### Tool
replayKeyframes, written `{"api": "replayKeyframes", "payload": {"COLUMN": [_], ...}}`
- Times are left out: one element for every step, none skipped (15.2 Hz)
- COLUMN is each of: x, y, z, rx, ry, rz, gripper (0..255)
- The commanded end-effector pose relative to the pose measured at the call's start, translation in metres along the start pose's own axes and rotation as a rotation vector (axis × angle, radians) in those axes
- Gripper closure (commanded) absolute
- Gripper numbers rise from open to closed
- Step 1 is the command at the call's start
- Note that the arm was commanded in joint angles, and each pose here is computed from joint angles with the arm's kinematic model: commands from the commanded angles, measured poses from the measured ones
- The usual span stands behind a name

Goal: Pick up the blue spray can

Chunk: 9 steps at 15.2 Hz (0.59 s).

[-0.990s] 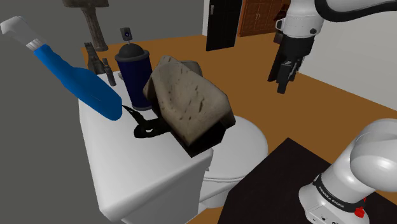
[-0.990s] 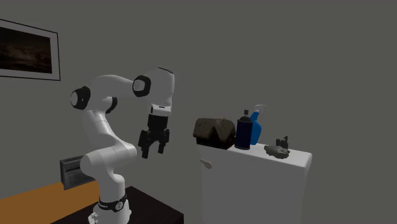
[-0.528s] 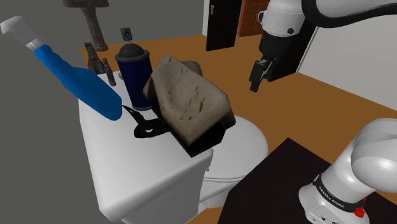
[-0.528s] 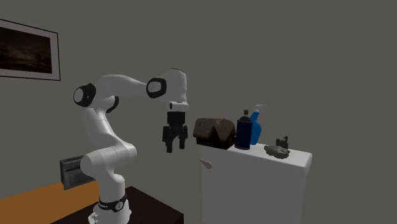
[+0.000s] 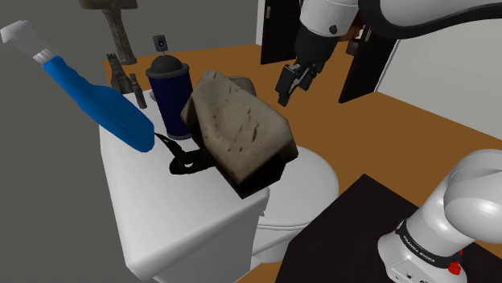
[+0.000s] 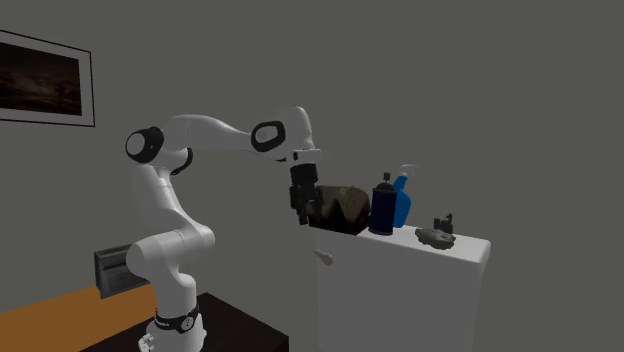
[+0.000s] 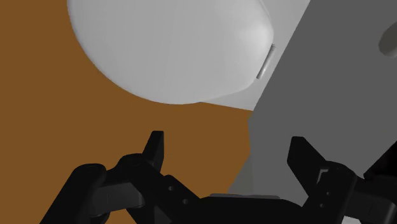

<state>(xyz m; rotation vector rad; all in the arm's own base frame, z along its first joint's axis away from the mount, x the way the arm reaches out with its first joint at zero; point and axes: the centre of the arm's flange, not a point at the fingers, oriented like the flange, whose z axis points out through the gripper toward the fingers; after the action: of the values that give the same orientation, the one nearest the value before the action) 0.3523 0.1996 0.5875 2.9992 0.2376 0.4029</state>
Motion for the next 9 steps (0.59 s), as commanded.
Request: {"api": "replayKeyframes", "payload": {"x": [0.01, 0.015, 0.021, 0.026, 0.031, 0.036, 0.041, 0.046, 0.051], "y": [-0.02, -0.029, -0.039, -0.048, -0.057, -0.067, -0.076, -0.085, -0.094], "z": [-0.004, -0.007, -0.01, -0.014, -0.017, -0.021, -0.024, -0.028, -0.032], "rx": [-0.001, -0.003, -0.004, -0.006, -0.008, -0.009, -0.011, -0.012, -0.014], "ry": [0.05, 0.075, 0.099, 0.123, 0.147, 0.172, 0.196, 0.22, 0.244], "rz": [0.007, 0.01, 0.013, 0.016, 0.019, 0.022, 0.025, 0.028, 0.031], "gripper": [0, 0, 0, 0, 0, 0, 0, 0, 0]}}
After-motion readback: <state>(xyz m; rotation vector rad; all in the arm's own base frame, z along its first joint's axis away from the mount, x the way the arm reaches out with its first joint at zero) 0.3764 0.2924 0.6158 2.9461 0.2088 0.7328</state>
